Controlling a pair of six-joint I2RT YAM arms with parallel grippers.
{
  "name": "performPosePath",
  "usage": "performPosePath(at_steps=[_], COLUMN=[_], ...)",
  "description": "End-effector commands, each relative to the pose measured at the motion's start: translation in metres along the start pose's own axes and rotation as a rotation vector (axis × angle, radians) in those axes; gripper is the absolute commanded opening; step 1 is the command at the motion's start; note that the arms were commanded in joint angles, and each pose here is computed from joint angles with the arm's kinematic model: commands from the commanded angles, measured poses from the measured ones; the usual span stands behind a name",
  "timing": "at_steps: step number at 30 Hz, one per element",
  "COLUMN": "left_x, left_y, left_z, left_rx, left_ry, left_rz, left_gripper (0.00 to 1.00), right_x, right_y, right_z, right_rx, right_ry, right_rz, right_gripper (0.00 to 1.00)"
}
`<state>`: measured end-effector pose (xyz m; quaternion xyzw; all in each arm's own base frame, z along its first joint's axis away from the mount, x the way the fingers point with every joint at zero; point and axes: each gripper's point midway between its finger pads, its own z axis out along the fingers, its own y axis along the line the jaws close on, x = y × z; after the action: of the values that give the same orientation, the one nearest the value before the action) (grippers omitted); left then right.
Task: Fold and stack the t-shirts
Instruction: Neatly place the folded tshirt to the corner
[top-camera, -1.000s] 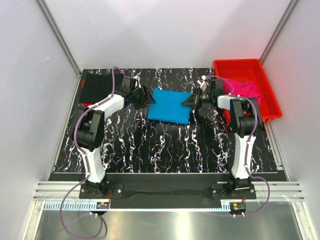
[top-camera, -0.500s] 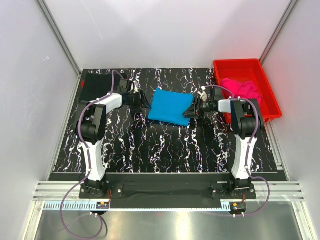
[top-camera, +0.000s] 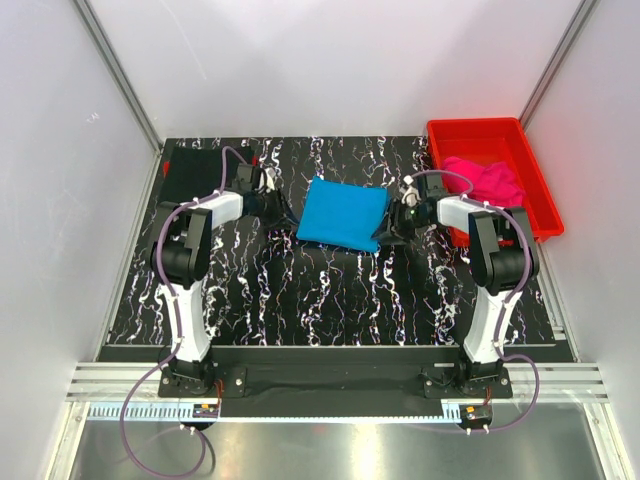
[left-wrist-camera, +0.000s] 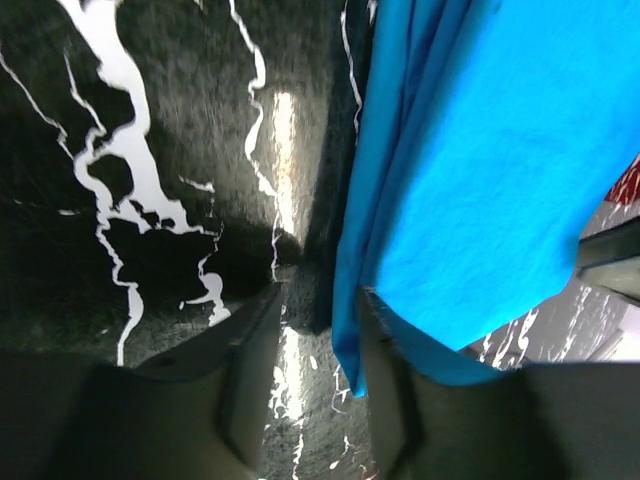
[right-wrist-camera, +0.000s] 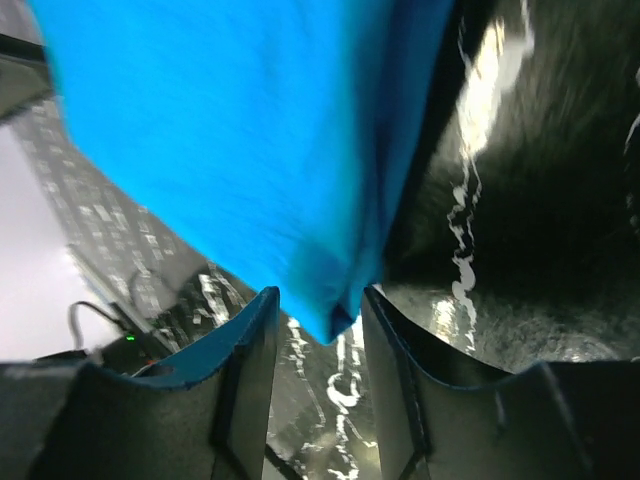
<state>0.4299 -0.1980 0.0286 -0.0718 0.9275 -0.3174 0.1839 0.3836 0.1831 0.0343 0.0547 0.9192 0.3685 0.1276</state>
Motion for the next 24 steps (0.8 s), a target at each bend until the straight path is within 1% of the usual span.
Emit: performPosePath(at_steps=[1, 3, 4, 5, 8, 9, 10, 11, 13, 14, 15, 16, 17, 18, 19, 20, 21, 24], left_x=[0.018, 0.025, 0.028, 0.036, 0.039, 0.034, 0.031, 0.025, 0.007, -0.005, -0.016, -0.019, -0.035, -0.036, -0.04, -0.041, -0.048, -0.052], left_y=[0.0, -0.001, -0.001, -0.004, -0.002, -0.003, -0.003, -0.005, -0.022, -0.03, -0.048, -0.042, -0.052, -0.057, -0.056, -0.051, -0.053, -0.039], left_z=[-0.006, -0.011, -0.013, -0.022, -0.039, -0.049, -0.055, -0.059, -0.064, -0.063, -0.063, -0.049, -0.048, -0.043, -0.039, -0.027, -0.024, 0.002], left_rx=[0.011, -0.003, -0.012, -0.029, -0.094, -0.115, -0.128, -0.124, -0.06, -0.02, 0.053, 0.053, 0.074, 0.104, 0.109, 0.113, 0.122, 0.108], left_ry=[0.052, 0.057, 0.062, 0.069, 0.032, -0.008, -0.026, -0.049, -0.095, -0.127, -0.128, -0.101, -0.109, -0.09, -0.085, -0.074, -0.084, -0.051], left_rz=[-0.019, -0.028, -0.046, -0.057, -0.083, -0.082, -0.091, -0.087, -0.025, 0.022, 0.072, 0.098, 0.127, 0.15, 0.178, 0.185, 0.202, 0.207], left_gripper=[0.35, 0.31, 0.26, 0.25, 0.22, 0.22, 0.27, 0.4, 0.47, 0.53, 0.55, 0.56, 0.57, 0.58, 0.59, 0.61, 0.63, 0.63], right_x=[0.026, 0.031, 0.04, 0.043, 0.056, 0.055, 0.058, 0.06, 0.059, 0.059, 0.057, 0.057, 0.055, 0.054, 0.054, 0.052, 0.051, 0.045], right_y=[-0.025, -0.032, -0.037, -0.036, -0.047, -0.047, -0.048, -0.049, -0.047, -0.047, -0.045, -0.044, -0.039, -0.036, -0.033, -0.03, -0.024, -0.012], right_z=[0.008, 0.005, 0.004, -0.002, -0.011, -0.016, -0.018, -0.02, -0.021, -0.021, -0.023, -0.023, -0.026, -0.027, -0.029, -0.03, -0.032, -0.034], right_rx=[0.12, 0.158, 0.174, 0.184, 0.239, 0.253, 0.261, 0.269, 0.269, 0.269, 0.265, 0.263, 0.252, 0.242, 0.234, 0.227, 0.204, 0.155], right_ry=[0.054, 0.045, 0.059, 0.053, 0.061, 0.047, 0.051, 0.057, 0.05, 0.053, 0.045, 0.044, 0.03, 0.026, 0.021, 0.012, 0.002, -0.025], right_rz=[-0.013, -0.022, -0.015, -0.022, -0.025, -0.032, -0.029, -0.026, -0.03, -0.033, -0.04, -0.042, -0.049, -0.05, -0.049, -0.048, -0.052, -0.058], right_gripper=[0.46, 0.44, 0.42, 0.36, 0.33, 0.33, 0.33, 0.32, 0.31, 0.31, 0.31, 0.31, 0.32, 0.34, 0.38, 0.4, 0.43, 0.48])
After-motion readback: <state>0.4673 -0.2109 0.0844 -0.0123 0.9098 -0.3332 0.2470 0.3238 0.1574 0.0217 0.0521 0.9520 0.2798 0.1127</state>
